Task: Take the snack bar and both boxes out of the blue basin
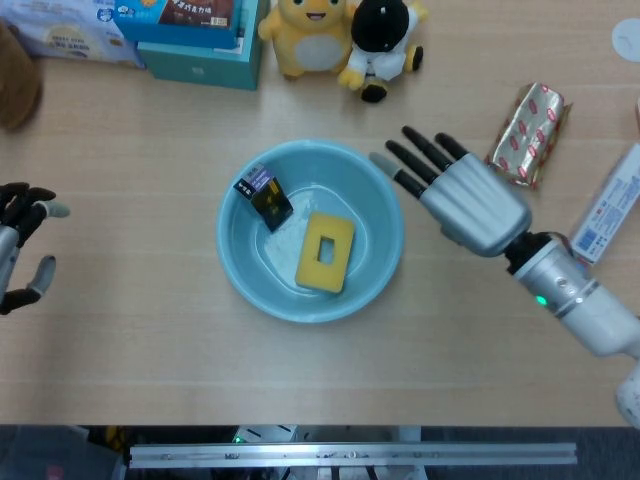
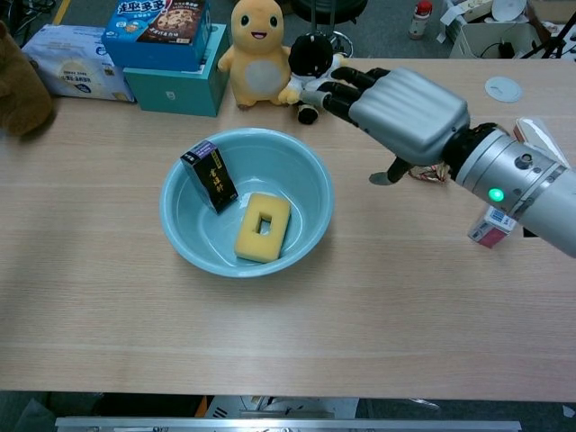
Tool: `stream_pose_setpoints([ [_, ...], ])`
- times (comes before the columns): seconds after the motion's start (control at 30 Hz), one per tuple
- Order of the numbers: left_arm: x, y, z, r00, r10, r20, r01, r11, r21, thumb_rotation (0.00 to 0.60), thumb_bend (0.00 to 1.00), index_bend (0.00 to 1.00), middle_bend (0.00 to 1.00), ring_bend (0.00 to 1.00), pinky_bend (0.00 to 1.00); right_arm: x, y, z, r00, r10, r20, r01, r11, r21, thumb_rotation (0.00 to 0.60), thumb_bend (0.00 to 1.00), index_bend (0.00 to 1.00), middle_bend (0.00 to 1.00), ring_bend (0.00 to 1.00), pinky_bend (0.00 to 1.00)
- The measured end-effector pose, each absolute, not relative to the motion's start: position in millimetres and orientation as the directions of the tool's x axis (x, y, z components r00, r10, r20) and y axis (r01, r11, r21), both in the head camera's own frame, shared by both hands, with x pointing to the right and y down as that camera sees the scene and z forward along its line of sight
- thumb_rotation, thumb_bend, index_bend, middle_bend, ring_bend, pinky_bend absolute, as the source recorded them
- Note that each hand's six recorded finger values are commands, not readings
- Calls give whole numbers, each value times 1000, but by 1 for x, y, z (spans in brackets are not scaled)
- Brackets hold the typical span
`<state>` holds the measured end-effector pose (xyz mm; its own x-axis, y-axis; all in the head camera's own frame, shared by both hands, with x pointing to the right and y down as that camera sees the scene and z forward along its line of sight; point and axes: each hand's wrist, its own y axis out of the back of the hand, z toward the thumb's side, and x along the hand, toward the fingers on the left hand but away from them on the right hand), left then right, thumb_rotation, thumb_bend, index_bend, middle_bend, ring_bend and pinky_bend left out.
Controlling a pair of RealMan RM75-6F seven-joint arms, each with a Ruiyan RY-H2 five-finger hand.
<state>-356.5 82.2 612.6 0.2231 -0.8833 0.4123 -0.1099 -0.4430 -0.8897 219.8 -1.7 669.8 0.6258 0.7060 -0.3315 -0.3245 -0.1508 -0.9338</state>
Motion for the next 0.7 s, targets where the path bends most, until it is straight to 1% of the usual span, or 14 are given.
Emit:
stream_pose_setpoints([
  [0.23,-322,56,619,294,-854,429,-126,-479,-869,600,433,261,216,152,150,276,-39,614,505,824,-259,-326,-96,-941,600,0,0,119,41,238],
  [0.33,-310,45,623,305,-846,438,-110,-488,-866,600,408,257,216,155,151,297,-49,600,454,860,-234,-320,-88,-943,600,0,0,119,41,238],
  [0.43,-296,35,627,309,-840,445,-98,-494,-864,600,389,257,216,169,151,310,-52,594,424,876,-230,-311,-98,-945,600,0,0,119,41,238],
  [0.7,-258,15,644,306,-832,462,-82,-507,-858,600,340,269,222,190,163,330,-59,593,386,894,-228,-291,-117,-950,600,0,0,120,41,238],
])
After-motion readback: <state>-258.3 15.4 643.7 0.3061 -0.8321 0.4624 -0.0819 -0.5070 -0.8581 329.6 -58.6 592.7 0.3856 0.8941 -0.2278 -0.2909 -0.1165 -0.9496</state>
